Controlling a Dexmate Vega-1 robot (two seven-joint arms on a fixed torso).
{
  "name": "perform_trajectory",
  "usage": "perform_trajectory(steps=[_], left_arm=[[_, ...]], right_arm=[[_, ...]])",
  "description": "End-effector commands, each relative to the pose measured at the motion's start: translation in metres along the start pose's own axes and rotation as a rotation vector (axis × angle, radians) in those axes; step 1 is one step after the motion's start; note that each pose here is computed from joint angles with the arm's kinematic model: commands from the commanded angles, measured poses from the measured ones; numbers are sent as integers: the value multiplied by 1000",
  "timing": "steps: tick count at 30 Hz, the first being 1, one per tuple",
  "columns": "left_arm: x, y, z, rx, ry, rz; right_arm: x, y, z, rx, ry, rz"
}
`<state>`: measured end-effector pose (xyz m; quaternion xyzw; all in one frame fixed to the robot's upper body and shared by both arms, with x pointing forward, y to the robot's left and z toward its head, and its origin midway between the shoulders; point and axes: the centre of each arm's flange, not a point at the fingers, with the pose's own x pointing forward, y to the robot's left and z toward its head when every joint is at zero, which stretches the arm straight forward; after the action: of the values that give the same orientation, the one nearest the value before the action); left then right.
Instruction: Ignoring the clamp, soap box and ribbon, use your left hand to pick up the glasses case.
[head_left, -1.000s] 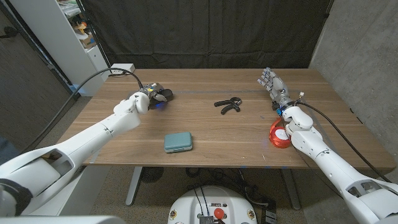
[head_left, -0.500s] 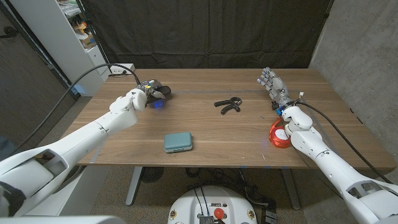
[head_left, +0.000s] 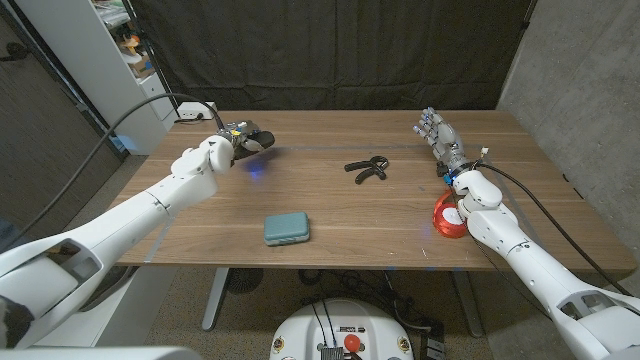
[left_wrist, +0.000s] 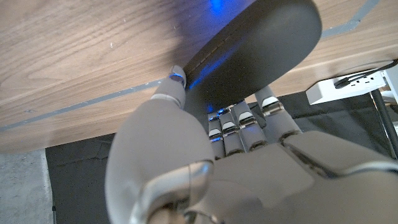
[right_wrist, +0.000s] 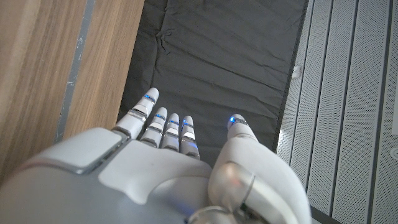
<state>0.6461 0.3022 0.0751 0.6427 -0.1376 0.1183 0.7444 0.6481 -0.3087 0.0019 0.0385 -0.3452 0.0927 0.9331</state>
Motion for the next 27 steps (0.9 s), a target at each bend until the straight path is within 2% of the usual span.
perform_trajectory(steps=[1, 15, 27], left_arm=[[-5, 23, 3, 16, -6, 29], [-15, 44, -1, 41, -8, 45], [-19, 54, 2, 43, -14, 67]], right_arm=[[0, 1, 2, -4, -2, 0], [-3, 4, 1, -3, 3, -1], [-2, 4, 2, -6, 4, 2]])
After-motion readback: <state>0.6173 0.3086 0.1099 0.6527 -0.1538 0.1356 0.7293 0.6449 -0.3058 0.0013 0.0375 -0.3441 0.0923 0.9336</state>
